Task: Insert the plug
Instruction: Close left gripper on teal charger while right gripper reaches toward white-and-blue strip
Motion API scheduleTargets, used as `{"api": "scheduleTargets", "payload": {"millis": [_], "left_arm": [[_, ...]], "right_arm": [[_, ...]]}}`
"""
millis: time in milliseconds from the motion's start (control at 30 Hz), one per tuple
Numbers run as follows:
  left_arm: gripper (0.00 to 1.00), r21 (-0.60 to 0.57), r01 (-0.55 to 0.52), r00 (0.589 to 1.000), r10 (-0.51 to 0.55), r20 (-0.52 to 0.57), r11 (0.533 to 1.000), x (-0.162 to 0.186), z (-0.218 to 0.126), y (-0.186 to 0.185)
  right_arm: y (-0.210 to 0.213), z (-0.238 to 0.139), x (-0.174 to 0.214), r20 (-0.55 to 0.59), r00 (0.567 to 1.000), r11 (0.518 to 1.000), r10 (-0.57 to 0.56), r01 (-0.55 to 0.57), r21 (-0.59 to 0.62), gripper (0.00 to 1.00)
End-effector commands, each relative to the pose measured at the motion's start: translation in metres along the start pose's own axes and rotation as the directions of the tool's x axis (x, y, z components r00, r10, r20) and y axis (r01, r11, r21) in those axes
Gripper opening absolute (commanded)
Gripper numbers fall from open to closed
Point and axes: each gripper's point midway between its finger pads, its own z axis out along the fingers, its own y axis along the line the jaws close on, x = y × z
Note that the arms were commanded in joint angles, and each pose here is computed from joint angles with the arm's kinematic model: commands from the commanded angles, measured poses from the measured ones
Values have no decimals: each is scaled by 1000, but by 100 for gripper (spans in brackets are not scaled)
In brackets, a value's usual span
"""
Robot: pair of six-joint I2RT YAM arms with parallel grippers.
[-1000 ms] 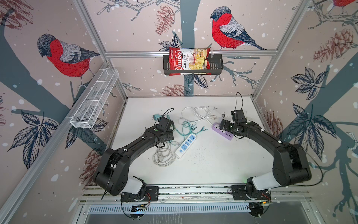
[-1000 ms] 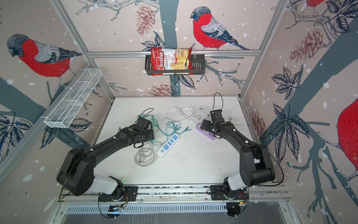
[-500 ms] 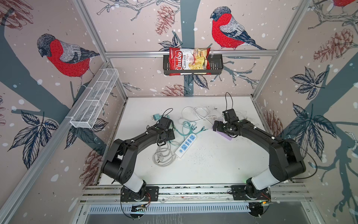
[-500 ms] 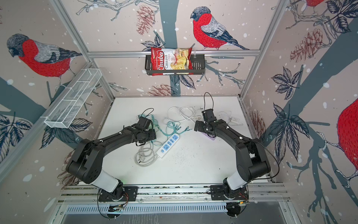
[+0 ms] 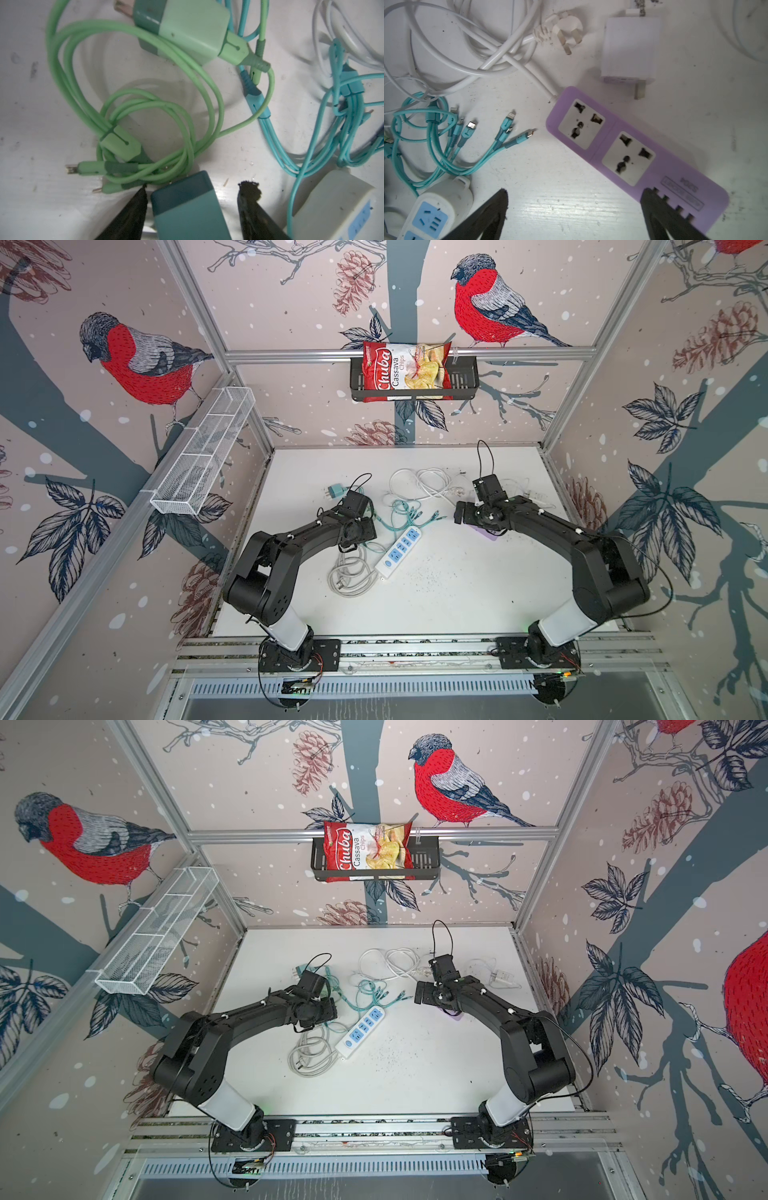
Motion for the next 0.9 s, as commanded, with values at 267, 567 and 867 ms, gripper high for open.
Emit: {"api": "scheduleTargets", "payload": {"millis": [267,567,867], "left_arm": [[60,29,15,1000,-14,-16,999,4,13,-3],[57,52,-13,1000,14,-18,999,10,13,-3],[55,84,-48,999,48,-4,995,10,13,-7]], "right_arm": [[97,24,16,-70,997,996,-33,27,-88,94],[152,47,38,-98,995,997,-35,28,-75,95],[140,63,81,-165,986,1000,11,-6,28,94]]}}
